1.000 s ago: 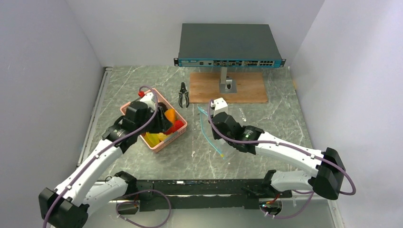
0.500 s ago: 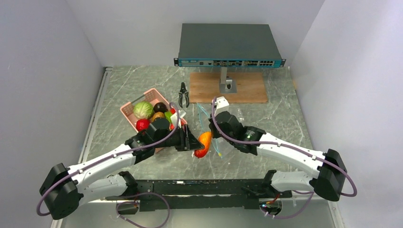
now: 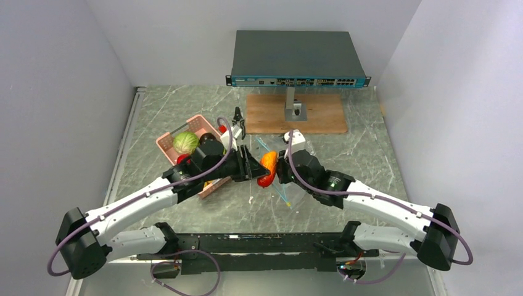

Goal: Place the food in the zip-top bag and seal the zipper
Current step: Place the fake fruit in the zipper food storage bag.

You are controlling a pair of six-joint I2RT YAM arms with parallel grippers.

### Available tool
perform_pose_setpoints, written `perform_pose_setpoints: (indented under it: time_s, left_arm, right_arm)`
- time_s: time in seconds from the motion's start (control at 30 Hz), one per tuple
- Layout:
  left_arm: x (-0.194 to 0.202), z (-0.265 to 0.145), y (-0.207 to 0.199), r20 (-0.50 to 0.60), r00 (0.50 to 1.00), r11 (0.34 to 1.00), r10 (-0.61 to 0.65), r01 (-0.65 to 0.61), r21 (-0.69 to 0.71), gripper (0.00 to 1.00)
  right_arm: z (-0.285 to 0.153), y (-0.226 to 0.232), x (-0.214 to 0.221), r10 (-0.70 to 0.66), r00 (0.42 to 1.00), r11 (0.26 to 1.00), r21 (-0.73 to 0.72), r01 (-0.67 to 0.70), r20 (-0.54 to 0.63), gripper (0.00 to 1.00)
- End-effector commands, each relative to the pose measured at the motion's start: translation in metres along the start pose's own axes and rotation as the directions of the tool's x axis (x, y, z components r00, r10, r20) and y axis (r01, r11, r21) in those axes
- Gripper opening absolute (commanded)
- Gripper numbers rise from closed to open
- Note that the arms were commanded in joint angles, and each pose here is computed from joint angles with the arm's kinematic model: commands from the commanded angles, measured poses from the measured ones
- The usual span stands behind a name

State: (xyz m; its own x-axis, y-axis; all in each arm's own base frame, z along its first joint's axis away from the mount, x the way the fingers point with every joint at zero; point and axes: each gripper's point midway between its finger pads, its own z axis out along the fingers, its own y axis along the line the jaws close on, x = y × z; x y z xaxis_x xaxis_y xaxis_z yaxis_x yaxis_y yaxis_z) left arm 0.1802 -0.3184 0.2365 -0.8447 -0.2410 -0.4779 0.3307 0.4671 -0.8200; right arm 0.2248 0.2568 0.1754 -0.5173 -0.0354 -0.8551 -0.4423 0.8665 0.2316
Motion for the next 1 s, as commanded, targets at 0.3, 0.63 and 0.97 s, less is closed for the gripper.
perform_pose_setpoints:
  time_s: [0.3, 0.63, 0.97]
  left_arm:
    - [0.011, 0.009, 0.040, 0.010, 0.998, 0.989, -0.069, 0.069, -0.129, 0.27]
    - [0.000, 0.019, 0.031, 0.028, 0.992, 0.986, -0.125, 0.128, -0.111, 0.30]
    - [0.014, 0.008, 0.019, -0.004, 0.995, 0.994, -0.101, 0.101, 0.029, 0.88]
  right_arm:
    - [-0.025, 0.039, -0.038, 0.157, 0.978, 0.965, -0.233, -0.122, 0.139, 0.00]
    - [-0.023, 0.053, -0.037, 0.215, 0.970, 0.939, -0.297, -0.173, 0.113, 0.00]
    - [-0.027, 0.037, -0.044, 0.278, 0.946, 0.943, -0.236, -0.236, 0.164, 0.00]
